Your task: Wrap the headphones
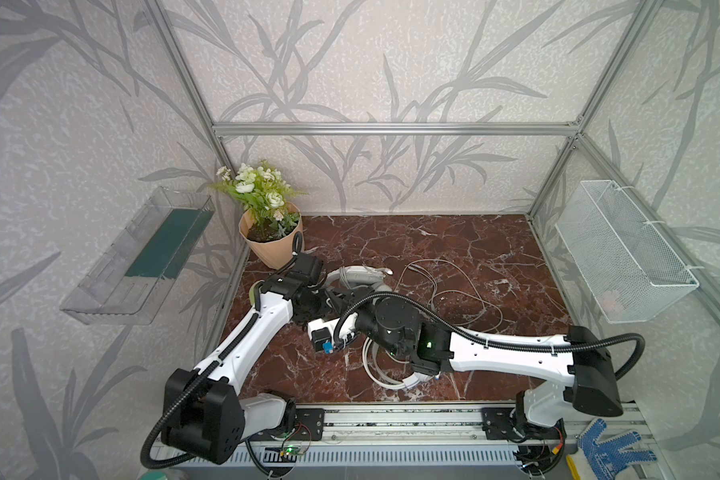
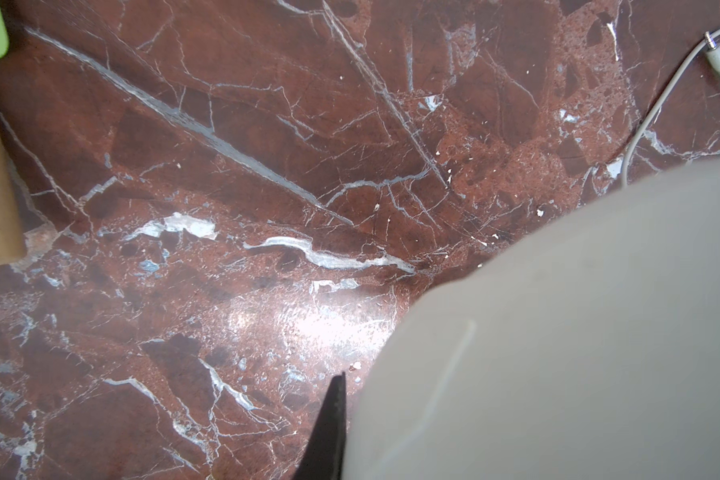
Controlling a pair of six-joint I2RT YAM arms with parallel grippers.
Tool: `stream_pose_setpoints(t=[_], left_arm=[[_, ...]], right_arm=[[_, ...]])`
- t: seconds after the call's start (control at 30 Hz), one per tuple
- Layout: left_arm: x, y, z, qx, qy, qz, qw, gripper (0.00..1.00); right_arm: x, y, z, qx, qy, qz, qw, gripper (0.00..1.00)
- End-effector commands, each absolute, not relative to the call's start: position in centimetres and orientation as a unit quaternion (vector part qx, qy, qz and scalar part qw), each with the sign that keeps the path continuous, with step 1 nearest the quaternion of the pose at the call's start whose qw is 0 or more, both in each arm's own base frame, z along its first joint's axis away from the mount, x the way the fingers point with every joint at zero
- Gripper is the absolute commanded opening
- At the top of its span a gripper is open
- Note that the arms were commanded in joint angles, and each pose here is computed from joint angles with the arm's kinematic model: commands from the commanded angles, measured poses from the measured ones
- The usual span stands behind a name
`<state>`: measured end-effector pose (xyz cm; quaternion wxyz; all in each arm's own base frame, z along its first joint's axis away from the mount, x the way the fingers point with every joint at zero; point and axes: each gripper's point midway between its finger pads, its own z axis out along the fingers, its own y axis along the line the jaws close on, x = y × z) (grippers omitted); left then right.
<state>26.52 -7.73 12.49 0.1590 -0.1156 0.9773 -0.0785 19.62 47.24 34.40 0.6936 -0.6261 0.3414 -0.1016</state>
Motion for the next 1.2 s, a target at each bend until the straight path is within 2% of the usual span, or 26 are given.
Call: stream_pose_setpoints(t=[0.0, 0.63, 0.8, 0.87, 0.93, 1.17], left_arm=[[27.5, -8.0, 13.8, -0.115, 0.972, -0.083, 0.186, 0.00], [27.4, -8.2, 13.6, -0.110, 0.974, -0.083, 0.181, 0.00], [27.3, -8.4, 13.4, -0.106, 0.975, -0.084, 0.177, 0.00], [27.3, -8.5, 13.5, -0.105, 0.975, -0.084, 0.178, 0.00], [27.2, -8.5, 13.5, -0.104, 0.975, -0.083, 0.178, 0.00], [27.2, -8.6, 13.5, -0.101, 0.975, -0.081, 0.179, 0.00]], right_arm=[[17.8, 46.7, 43.0, -0.546, 0.299, -0.051, 0.781, 0.00], [13.4, 45.4, 45.7, -0.568, 0.241, -0.008, 0.787, 0.00], [15.5, 45.7, 44.8, -0.565, 0.249, -0.050, 0.785, 0.00], [16.4, 45.8, 44.2, -0.564, 0.255, -0.058, 0.783, 0.06], [17.5, 45.8, 43.9, -0.560, 0.267, -0.059, 0.782, 0.09], [20.1, 44.6, 43.7, -0.550, 0.312, -0.013, 0.775, 0.03]])
